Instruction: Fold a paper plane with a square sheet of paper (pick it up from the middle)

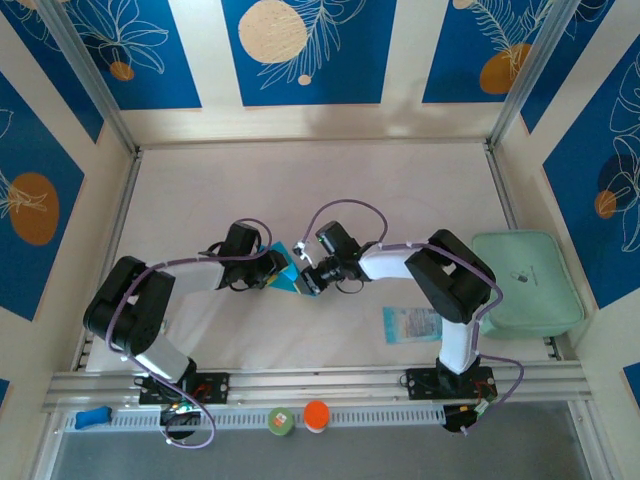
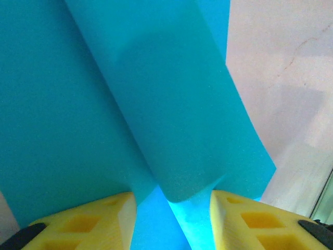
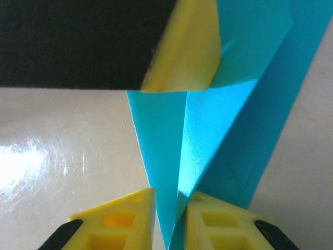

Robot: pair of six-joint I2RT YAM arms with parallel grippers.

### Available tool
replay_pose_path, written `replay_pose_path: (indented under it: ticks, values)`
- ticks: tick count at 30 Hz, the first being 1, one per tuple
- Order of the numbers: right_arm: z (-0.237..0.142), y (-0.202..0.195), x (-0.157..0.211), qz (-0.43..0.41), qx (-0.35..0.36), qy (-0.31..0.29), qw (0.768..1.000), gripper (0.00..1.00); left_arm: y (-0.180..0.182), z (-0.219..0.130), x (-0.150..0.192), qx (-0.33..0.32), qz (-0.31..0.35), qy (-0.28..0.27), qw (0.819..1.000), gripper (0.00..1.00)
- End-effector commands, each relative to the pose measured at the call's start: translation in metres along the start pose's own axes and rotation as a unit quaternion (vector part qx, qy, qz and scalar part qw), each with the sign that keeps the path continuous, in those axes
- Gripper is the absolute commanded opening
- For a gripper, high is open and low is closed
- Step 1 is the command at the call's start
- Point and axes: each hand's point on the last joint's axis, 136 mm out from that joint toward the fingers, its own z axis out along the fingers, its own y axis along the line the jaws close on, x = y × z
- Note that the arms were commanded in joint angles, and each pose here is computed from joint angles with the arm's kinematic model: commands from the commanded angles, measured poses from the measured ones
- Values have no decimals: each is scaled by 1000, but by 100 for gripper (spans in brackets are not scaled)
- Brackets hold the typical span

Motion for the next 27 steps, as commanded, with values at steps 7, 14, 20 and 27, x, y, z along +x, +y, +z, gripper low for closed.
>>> replay_pose_path:
  ticks: [7, 14, 20, 27]
  values:
    - [-1, -8, 1, -24, 49, 5, 999, 17, 29, 5, 9, -63, -30, 13, 997, 44]
    - [-5, -3, -2, -50, 70, -5, 996, 21, 38, 1, 11, -96, -46, 18, 994, 47]
    - [-14, 0, -11, -64, 103, -28, 992, 22, 44, -2, 12, -118, -54, 19, 991, 48]
    - [-7, 2, -4, -83, 131, -16, 988, 25, 48, 0, 14, -125, -64, 23, 990, 50]
